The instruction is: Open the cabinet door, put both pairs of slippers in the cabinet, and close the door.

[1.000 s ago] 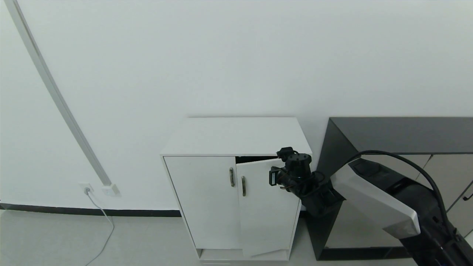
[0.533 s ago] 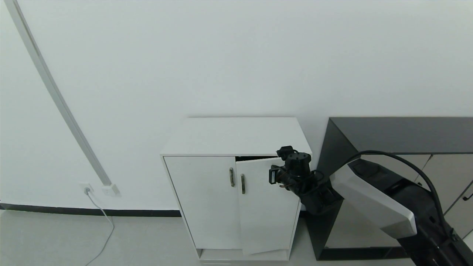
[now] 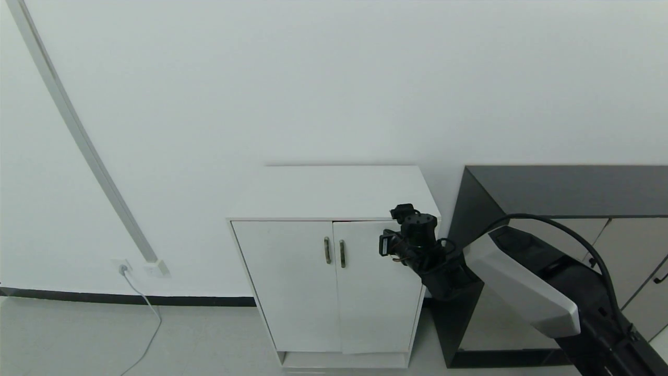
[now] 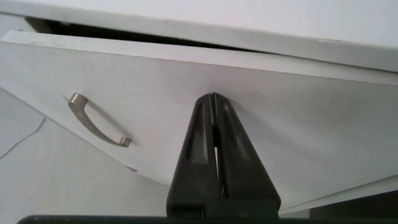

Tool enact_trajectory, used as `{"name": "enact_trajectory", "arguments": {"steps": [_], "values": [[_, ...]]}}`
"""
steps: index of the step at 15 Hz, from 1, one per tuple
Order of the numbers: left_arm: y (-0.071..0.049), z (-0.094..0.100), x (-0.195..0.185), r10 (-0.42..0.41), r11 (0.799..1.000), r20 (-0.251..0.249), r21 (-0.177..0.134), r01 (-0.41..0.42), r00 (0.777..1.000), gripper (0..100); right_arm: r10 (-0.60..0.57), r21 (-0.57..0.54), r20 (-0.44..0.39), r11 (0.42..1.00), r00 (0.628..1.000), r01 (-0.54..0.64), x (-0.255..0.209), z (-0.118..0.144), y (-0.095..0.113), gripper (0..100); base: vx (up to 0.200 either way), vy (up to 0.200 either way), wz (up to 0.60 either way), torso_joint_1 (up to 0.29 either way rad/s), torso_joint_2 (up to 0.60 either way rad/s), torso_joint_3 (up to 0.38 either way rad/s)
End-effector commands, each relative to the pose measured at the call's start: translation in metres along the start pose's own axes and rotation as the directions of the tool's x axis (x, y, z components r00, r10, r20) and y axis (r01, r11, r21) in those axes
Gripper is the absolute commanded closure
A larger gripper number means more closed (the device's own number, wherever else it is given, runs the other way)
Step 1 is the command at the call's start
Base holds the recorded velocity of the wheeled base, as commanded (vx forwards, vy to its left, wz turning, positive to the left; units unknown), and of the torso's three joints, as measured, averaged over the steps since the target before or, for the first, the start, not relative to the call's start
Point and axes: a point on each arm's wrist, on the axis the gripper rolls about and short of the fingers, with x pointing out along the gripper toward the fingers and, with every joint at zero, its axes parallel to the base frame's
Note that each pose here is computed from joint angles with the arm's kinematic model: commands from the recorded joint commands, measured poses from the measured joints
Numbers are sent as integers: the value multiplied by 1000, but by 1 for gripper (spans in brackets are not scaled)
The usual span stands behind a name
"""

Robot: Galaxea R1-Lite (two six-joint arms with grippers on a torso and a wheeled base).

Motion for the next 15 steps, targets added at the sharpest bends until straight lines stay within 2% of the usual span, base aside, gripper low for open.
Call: {"name": "enact_trajectory", "arguments": {"steps": [1, 15], "values": [[0, 0, 0, 0, 1000, -1, 0, 0, 1000, 100, -2, 0, -1, 1000, 1000, 2, 3, -2, -1, 100, 0, 0, 0, 0, 0, 0], [0, 0, 0, 0, 1000, -1, 0, 0, 1000, 100, -9, -19, 5, 1000, 1000, 9, 5, -3, -4, 100, 0, 0, 0, 0, 0, 0]]}}
